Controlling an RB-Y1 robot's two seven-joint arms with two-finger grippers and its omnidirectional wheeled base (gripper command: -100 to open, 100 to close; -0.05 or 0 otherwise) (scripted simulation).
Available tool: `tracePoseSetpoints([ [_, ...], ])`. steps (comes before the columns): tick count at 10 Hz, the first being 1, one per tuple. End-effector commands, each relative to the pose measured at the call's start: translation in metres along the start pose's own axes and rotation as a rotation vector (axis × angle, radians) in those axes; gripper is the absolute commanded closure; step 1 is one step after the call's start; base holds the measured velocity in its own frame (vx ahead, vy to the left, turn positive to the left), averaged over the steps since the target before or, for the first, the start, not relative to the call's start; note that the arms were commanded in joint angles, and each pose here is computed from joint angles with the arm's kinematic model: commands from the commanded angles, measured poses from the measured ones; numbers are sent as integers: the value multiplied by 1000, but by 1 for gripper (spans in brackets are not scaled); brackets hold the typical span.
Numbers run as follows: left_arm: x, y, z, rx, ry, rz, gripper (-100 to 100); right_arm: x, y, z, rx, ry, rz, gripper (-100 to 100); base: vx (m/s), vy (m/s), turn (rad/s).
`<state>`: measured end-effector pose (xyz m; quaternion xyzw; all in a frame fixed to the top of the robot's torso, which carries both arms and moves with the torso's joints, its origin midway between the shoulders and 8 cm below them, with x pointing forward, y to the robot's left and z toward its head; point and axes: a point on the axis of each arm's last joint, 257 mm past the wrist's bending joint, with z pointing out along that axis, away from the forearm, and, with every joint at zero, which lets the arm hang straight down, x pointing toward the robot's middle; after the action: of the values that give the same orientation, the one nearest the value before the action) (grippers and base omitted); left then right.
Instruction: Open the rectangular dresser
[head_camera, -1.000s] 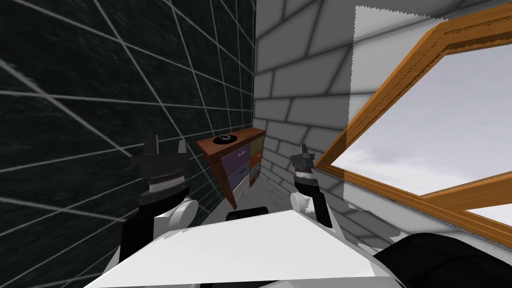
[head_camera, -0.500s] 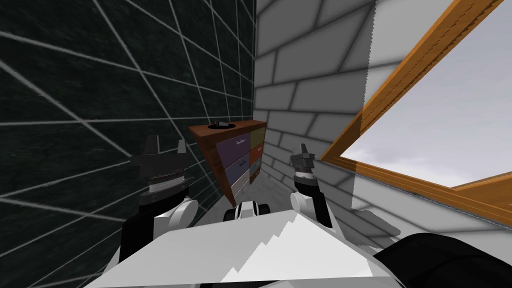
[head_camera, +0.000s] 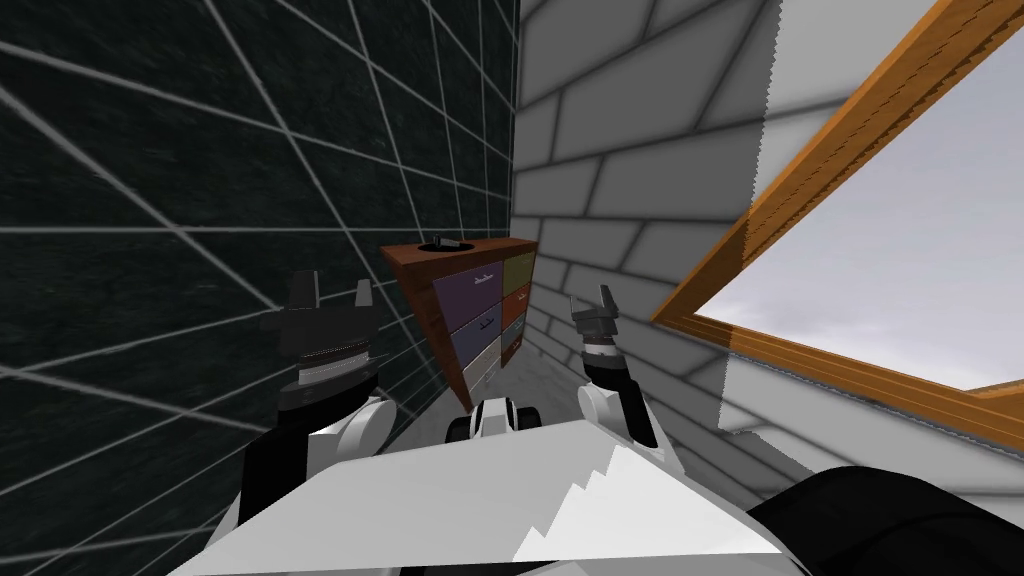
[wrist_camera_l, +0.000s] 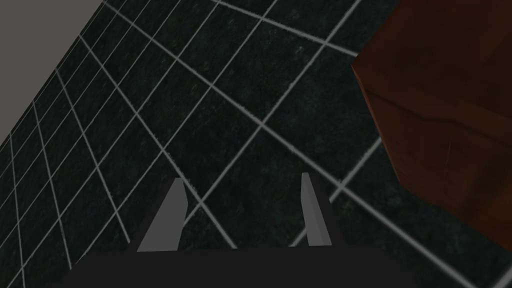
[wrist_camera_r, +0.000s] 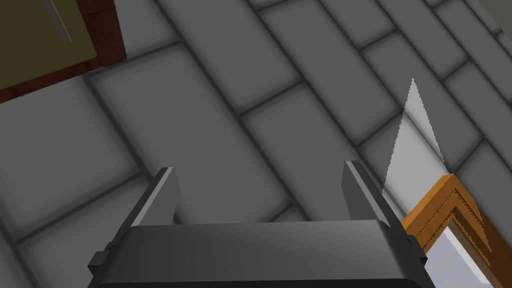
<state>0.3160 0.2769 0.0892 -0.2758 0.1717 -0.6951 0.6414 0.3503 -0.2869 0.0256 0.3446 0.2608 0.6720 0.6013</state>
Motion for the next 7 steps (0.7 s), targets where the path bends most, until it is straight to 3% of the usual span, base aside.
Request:
tracePoseSetpoints([
  [1, 0, 0, 0, 0, 0, 0, 0, 8, -15, 2, 11, 22, 149, -100, 10, -30, 105],
  [7, 0, 0, 0, 0, 0, 0, 0, 25, -43, 2, 31, 32, 457, -100, 10, -25, 93],
])
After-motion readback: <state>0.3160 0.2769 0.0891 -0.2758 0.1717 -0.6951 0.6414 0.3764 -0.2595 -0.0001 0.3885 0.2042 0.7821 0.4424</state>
